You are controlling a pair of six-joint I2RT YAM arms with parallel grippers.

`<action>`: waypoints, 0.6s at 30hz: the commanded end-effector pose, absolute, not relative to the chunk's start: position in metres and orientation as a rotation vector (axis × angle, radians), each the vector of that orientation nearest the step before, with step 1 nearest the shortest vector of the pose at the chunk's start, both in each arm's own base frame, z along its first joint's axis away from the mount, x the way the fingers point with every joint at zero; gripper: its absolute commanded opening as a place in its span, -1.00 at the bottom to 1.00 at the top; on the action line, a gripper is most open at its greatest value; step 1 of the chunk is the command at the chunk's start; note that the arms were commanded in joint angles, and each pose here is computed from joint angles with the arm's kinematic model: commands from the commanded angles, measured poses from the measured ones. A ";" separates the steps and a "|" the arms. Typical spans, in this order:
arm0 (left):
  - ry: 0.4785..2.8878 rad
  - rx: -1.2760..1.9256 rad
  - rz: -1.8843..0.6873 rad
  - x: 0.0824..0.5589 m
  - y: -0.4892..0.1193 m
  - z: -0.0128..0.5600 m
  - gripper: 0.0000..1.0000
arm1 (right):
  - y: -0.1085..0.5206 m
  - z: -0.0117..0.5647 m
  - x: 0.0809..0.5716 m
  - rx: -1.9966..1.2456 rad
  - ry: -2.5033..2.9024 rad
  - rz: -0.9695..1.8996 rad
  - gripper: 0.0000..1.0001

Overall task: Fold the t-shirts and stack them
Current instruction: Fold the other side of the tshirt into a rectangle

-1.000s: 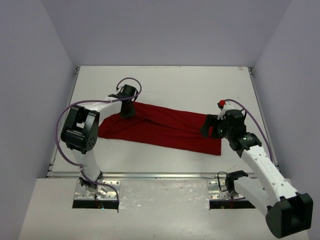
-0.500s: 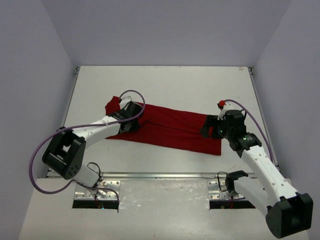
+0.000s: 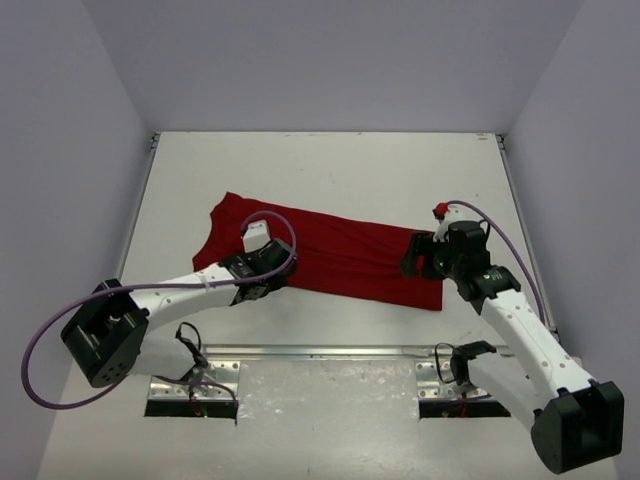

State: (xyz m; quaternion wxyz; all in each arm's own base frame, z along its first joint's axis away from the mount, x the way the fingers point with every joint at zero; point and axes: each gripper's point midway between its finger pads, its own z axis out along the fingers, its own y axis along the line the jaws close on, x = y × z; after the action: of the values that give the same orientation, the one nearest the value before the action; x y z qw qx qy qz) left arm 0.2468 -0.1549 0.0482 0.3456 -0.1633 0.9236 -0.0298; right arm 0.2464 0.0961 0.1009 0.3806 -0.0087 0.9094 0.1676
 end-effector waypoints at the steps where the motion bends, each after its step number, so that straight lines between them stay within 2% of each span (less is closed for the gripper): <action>1: 2.326 -0.498 -0.050 0.251 -0.150 0.061 -0.28 | 0.106 0.103 0.253 -0.041 2.292 0.486 0.51; 3: 2.268 -0.599 0.014 0.253 -0.136 0.072 -0.16 | 0.117 0.099 0.255 -0.081 2.305 0.535 0.51; 4: 2.211 -0.633 0.109 0.256 -0.120 0.084 0.19 | 0.117 0.100 0.259 -0.078 2.309 0.506 0.50; 5: 2.176 -0.675 0.139 0.262 -0.111 0.092 0.34 | 0.118 0.097 0.258 -0.089 2.326 0.491 0.50; 8: 2.104 -0.750 0.196 0.288 -0.090 0.116 0.48 | 0.124 0.094 0.256 -0.103 2.323 0.519 0.50; 9: 2.120 -0.727 0.205 0.297 -0.087 0.118 0.47 | 0.124 0.094 0.256 -0.098 2.313 0.525 0.50; 10: 2.131 -0.746 0.134 0.309 -0.092 0.117 0.35 | 0.124 0.092 0.255 -0.097 2.313 0.528 0.50; 12: 2.140 -0.779 0.167 0.329 -0.078 0.115 0.01 | 0.127 0.091 0.255 -0.104 2.308 0.547 0.50; 15: 2.164 -0.750 0.291 0.352 -0.070 0.109 -0.34 | 0.127 0.085 0.253 -0.110 2.327 0.547 0.51; 16: 2.209 -0.765 0.365 0.354 -0.063 0.091 -0.41 | 0.127 0.084 0.253 -0.112 2.330 0.547 0.50; 18: 2.230 -0.778 0.421 0.358 -0.061 0.088 -0.41 | 0.127 0.083 0.252 -0.115 2.327 0.544 0.50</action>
State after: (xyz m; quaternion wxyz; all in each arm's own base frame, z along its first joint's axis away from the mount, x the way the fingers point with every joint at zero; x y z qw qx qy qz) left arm 0.3550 -0.0691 0.0974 0.3882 -0.3173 0.8566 0.1216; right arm 0.2455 0.1208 0.0763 0.3464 -0.0370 0.9160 0.1988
